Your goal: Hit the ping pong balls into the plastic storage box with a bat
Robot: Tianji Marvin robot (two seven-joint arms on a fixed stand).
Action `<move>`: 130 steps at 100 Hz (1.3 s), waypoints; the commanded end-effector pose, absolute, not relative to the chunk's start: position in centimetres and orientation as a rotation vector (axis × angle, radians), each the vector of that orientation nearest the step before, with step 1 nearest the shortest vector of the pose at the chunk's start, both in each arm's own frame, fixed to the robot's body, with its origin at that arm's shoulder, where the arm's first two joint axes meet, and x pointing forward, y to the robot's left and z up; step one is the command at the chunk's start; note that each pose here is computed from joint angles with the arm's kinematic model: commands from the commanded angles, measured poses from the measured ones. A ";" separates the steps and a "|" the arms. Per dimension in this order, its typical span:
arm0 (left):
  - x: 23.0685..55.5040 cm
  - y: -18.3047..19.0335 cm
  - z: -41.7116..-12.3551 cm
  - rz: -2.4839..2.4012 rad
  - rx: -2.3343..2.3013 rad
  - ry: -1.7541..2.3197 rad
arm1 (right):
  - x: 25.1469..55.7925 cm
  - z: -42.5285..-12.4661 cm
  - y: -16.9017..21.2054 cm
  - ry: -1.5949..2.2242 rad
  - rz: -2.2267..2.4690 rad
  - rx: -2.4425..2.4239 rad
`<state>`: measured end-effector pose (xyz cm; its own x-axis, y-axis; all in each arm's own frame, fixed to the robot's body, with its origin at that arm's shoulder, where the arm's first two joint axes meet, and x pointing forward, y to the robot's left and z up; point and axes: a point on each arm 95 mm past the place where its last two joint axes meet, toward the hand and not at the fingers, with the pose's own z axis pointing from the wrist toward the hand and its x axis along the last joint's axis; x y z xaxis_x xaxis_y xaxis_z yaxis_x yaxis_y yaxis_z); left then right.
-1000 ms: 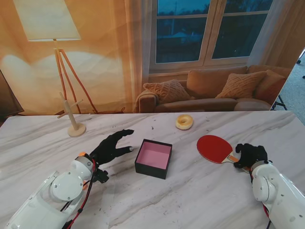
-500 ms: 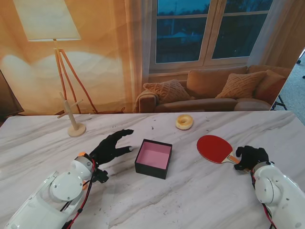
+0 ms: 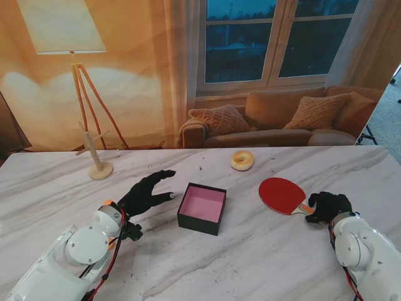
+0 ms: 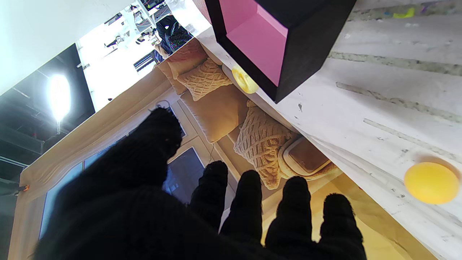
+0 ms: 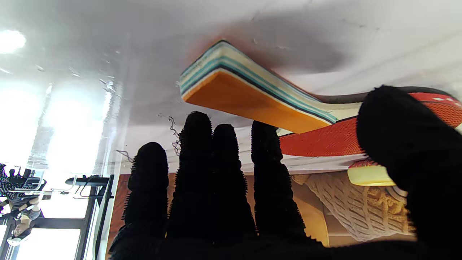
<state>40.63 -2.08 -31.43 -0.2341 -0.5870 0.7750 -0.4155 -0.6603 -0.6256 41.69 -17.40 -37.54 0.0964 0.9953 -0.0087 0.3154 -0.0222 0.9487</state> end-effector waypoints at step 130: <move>40.5 -2.1 -31.7 -2.028 -1.882 1.236 | 42.2 -40.0 -17.5 1.396 0.798 1.486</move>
<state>40.57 -1.92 -31.47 -0.2309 -0.5818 0.7798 -0.4155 -0.6658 -0.6197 43.15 -17.14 -38.11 0.1320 0.9847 -0.1138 0.3284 0.0649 0.9423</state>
